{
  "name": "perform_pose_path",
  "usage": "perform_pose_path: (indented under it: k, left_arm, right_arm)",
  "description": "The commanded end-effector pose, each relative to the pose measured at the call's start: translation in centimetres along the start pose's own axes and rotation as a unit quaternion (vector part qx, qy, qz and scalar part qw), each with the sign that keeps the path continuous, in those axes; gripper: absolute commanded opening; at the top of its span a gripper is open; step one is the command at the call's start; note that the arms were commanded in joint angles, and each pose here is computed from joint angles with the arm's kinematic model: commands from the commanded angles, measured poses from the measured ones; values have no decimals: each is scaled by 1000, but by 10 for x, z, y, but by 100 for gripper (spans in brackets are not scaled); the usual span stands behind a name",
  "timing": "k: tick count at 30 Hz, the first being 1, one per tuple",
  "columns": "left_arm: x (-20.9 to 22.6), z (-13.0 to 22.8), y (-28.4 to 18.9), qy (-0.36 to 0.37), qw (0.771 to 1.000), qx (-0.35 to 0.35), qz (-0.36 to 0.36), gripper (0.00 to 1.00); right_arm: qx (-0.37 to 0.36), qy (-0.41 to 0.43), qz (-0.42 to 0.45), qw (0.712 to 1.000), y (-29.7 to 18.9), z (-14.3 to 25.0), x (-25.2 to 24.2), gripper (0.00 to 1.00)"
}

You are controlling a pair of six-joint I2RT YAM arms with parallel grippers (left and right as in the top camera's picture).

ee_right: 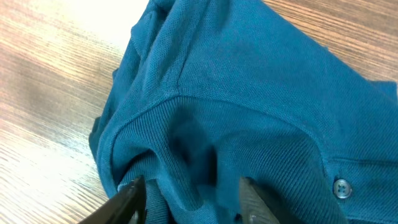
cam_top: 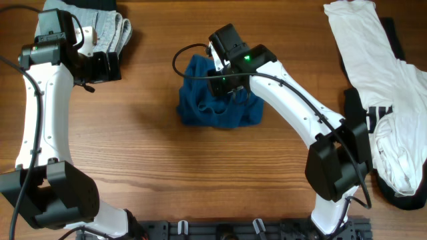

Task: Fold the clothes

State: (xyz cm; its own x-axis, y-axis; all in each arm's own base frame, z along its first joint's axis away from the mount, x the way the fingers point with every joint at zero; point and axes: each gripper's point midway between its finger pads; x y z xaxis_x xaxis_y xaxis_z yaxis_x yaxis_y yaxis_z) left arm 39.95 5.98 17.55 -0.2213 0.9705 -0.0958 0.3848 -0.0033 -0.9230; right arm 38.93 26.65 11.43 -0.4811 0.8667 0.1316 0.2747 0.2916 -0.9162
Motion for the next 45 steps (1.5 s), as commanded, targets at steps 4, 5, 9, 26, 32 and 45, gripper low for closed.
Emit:
perform_pose_path:
  k: [4, 5, 9, 26, 32, 45]
  left_arm:
    - [3, -6, -6, -6, 1000, -13, -3, 100]
    - [3, -6, -6, -6, 1000, -13, -3, 100]
    - [3, -7, -6, -6, 1000, -13, -3, 100]
    - [48, -9, -10, -63, 997, -19, -37, 99]
    - [49, -9, -10, -63, 997, -19, -37, 100]
    - [40, -12, -9, -62, 998, -25, -12, 100]
  right_arm:
    - [14, -65, -33, 997, 26, 1, 11, 36]
    - [16, -66, -35, 997, 29, 1, 12, 34]
    - [9, -67, -44, 997, 31, -2, 15, 22]
    - [-156, -75, -140, 975, -2, -97, 70, 9]
    - [-139, -84, -140, 977, -1, -87, 81, 100]
    - [16, 0, -23, 1000, -18, 2, 39, 87]
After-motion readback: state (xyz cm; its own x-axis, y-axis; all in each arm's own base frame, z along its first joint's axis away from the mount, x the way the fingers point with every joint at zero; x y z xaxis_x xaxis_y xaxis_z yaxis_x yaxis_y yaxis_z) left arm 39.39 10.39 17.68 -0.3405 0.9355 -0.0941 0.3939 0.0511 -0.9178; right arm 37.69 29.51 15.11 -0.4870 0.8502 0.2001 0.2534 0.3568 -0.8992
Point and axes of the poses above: each gripper's point midway between its finger pads, its own y axis out along the fingers, its own x axis along the line the jaws close on, z = x × y, and after that the axes turned 6 degrees about -y, right-handed
